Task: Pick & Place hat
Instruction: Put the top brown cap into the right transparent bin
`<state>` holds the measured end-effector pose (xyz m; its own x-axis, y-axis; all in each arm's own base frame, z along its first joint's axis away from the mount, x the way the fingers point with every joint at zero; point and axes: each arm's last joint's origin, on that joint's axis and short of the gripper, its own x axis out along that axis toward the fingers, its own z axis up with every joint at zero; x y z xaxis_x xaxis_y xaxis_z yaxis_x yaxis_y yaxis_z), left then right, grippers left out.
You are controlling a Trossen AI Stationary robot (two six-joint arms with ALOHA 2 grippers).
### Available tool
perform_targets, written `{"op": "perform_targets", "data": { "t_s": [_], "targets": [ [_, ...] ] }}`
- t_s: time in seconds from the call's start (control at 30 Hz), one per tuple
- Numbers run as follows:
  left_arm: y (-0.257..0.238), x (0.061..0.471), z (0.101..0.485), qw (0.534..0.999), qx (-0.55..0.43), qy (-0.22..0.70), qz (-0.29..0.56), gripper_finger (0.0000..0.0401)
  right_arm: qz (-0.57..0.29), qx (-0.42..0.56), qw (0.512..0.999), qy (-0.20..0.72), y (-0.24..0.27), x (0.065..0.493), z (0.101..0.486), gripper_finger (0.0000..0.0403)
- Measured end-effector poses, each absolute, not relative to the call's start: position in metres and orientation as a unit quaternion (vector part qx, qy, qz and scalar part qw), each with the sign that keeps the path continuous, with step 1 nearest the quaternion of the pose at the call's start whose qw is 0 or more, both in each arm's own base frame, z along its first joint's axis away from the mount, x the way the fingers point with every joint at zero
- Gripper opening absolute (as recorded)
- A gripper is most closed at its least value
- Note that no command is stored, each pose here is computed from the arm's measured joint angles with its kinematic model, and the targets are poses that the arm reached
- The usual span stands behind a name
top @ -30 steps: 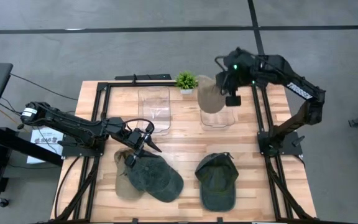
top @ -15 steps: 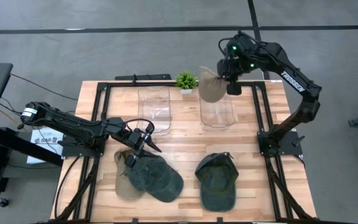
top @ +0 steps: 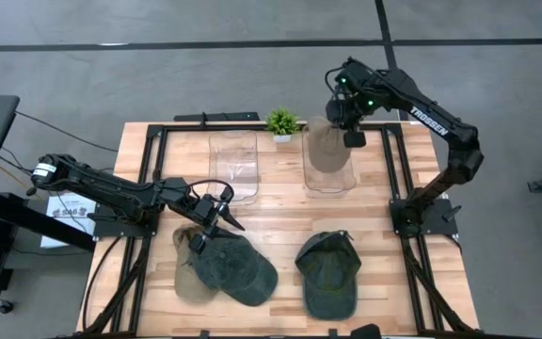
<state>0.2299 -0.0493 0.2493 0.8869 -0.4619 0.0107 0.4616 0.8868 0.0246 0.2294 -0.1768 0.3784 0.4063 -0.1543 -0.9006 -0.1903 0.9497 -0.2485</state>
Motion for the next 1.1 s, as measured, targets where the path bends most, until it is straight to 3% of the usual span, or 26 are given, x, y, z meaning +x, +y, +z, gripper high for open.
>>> {"op": "perform_targets", "data": {
  "t_s": [0.67,1.1],
  "targets": [
    [-0.049,0.230,0.249,0.974,0.011,-0.008,-0.226,0.0100,0.041,-0.182,0.806,0.562,-0.190,0.230,0.334,0.0025],
    [-0.049,0.230,0.249,0.974,0.011,-0.008,-0.225,0.0100,-0.017,-0.164,0.808,0.566,-0.205,0.224,0.332,0.0022]
  ]
}}
